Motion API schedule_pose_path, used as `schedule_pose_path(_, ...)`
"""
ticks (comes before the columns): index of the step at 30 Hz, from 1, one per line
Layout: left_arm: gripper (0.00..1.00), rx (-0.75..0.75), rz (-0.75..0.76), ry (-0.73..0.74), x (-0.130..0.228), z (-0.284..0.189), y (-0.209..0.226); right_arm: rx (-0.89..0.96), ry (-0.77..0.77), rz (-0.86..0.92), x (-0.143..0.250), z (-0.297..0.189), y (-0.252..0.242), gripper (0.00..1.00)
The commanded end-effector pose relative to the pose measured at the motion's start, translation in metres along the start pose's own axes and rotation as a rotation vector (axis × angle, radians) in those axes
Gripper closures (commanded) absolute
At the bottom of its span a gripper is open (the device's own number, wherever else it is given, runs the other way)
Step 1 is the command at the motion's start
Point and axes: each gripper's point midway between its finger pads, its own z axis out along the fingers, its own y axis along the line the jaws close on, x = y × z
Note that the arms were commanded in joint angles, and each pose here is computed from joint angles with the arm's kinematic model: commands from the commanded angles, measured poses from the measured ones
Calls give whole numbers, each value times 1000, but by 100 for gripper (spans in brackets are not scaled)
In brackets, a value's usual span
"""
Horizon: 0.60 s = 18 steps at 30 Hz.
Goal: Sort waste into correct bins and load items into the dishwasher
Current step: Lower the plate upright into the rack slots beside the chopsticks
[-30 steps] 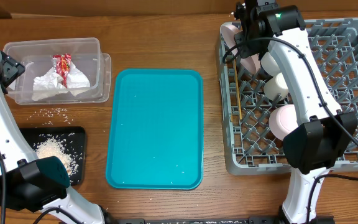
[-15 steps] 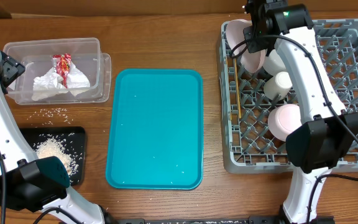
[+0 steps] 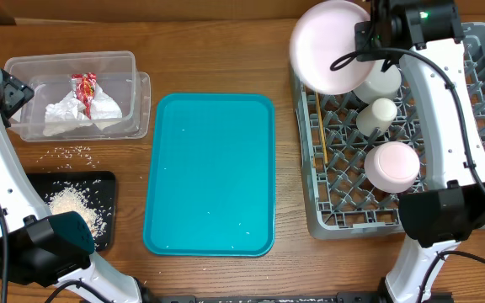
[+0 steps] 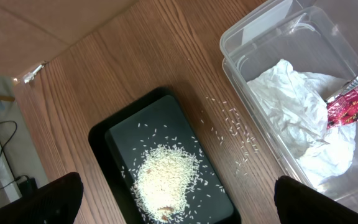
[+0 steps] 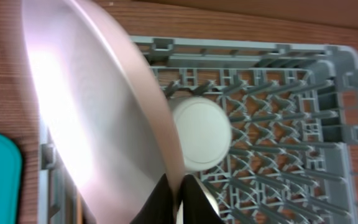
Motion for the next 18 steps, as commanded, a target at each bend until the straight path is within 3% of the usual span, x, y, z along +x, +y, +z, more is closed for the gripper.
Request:
schedule_pose_path(1, 0, 9, -33, -26, -4, -9, 5, -21, -32, 46, -5, -15, 3, 96)
schedule_pose_path(6, 0, 9, -33, -26, -4, -9, 5, -3, -24, 45, -3, -15, 0, 96)
schedule_pose_path(18, 0, 9, -33, -25, -4, -9, 5, 252, -60, 89, -14, -1, -47, 96)
